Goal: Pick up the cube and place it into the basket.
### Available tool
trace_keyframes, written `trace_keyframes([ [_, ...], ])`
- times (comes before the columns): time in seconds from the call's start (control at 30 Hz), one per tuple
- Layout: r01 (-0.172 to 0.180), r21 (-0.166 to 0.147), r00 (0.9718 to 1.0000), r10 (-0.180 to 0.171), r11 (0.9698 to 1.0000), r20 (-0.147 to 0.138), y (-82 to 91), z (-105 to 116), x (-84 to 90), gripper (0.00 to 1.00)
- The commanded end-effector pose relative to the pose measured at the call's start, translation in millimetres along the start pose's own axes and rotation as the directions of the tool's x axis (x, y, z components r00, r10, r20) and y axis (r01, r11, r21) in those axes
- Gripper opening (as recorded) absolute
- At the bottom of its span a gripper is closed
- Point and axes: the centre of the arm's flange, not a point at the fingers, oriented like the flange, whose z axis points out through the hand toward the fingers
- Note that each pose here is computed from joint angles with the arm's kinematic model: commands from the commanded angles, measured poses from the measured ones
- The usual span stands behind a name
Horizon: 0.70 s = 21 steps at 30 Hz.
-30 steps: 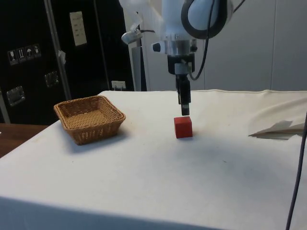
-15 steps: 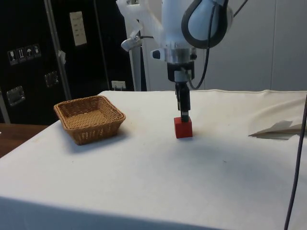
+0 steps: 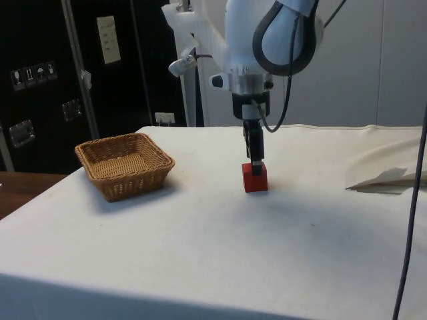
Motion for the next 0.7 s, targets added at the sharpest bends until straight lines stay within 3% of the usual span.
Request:
trace_keyframes([
  [0.0,-0.002,0.0,1.0,0.002,1.0,-0.003,-0.2,0,0.1,1.0],
  [0.63,-0.001,0.003,1.0,0.001,1.0,0.01,-1.9,14,-0.3,1.0],
  [0.67,0.002,-0.002,0.9997,-0.002,1.0,0.022,0.5,15,-1.1,1.0],
])
